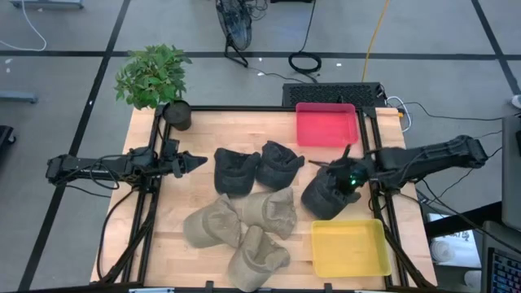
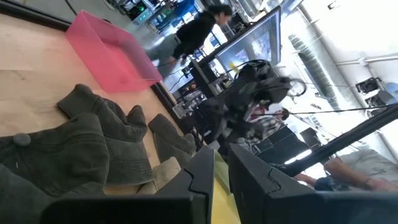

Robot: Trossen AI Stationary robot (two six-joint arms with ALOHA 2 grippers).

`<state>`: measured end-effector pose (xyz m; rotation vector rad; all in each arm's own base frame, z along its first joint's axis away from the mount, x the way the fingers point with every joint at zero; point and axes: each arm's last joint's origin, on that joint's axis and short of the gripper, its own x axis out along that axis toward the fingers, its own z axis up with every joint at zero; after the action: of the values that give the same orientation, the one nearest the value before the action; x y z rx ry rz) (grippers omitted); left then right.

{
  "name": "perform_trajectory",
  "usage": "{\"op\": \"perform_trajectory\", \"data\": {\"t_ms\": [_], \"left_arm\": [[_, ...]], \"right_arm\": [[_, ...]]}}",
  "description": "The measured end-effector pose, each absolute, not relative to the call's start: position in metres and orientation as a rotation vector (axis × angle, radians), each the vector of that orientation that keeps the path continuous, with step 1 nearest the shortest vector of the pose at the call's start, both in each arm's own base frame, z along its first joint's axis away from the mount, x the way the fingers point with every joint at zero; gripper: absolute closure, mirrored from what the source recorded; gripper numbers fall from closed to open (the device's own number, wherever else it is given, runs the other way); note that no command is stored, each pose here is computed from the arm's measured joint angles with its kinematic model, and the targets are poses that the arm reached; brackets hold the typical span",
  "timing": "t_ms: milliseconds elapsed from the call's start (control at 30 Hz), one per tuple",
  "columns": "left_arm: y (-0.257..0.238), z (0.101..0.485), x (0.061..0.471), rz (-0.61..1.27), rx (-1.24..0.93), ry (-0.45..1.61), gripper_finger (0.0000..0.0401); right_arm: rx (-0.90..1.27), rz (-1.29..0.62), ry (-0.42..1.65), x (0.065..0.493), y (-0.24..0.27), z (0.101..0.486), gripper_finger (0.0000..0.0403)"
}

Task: Pick & Place hat
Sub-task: Put the right black cap into the red bin

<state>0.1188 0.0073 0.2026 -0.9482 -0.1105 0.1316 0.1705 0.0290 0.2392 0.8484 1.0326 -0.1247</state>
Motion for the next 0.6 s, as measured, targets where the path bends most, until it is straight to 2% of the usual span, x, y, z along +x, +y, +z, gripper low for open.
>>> {"op": "perform_trajectory", "data": {"t_ms": [200,433,600], "left_arm": [[0.007,0.203,0.119,0.129,-0.949,-0.109,0.035],[0.007,0.203,0.119,0.125,-0.971,-0.111,0.035],[0.006,0.203,0.119,0.102,-0.974,-0.1,0.035]], "right_arm": [[0.799,-0.163,1.029,0.168,0.035,0.222,0.0259],[0.644,-0.259,1.198,0.152,0.034,0.211,0.0259],[0.616,-0.258,1.176,0.153,0.033,0.212,0.0259]]}}
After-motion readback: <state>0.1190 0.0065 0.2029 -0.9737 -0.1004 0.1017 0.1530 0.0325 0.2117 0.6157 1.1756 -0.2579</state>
